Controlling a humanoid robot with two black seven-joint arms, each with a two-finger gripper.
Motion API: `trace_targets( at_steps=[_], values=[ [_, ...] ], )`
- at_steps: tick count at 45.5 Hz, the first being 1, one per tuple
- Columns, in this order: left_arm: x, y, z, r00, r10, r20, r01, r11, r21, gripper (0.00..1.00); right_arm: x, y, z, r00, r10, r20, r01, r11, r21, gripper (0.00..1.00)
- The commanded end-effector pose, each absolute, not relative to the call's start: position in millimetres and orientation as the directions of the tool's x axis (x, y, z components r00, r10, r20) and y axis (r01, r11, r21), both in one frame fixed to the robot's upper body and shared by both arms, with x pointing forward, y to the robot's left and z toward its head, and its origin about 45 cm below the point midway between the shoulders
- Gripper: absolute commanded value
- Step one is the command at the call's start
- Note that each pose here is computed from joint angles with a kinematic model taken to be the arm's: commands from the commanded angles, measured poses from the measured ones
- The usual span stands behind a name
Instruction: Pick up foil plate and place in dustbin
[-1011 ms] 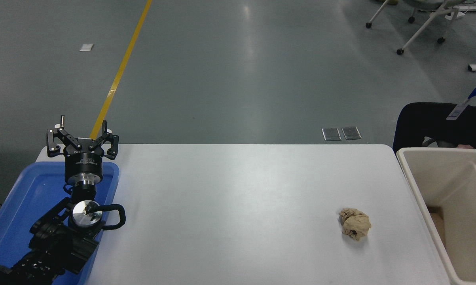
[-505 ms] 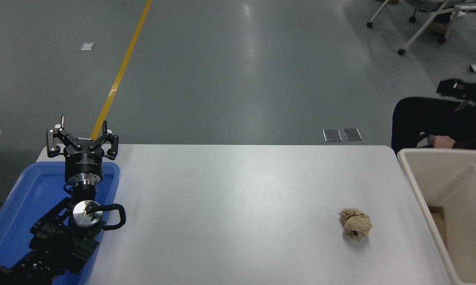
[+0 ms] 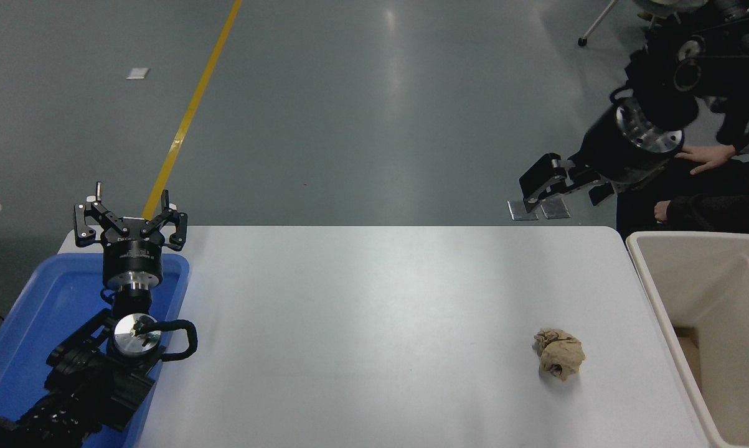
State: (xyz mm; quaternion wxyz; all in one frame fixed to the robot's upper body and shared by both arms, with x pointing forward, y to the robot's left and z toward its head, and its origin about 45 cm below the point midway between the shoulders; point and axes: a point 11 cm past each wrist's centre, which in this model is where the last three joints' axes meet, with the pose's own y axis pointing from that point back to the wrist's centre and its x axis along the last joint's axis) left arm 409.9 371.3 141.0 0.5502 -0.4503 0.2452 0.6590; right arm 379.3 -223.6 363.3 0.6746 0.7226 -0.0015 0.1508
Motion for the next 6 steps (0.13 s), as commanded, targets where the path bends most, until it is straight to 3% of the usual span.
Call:
trace_targets(
  at_steps=[1,6],
  values=[
    [409.9,371.5,140.9,0.009,0.503,-0.864,-0.9458,-0.276,-0.171,0.99,364,-221,369,0.960,0.203,0.191,-0.167,-0.132,0.977,1.00],
    [409.9,371.4,140.9,0.010,0.505,-0.863,-0.9460,-0.275,-0.171,0.99,361,-234,371,0.967,0.166,0.194,-0.169,-0.152,0.974,1.00]
  ],
)
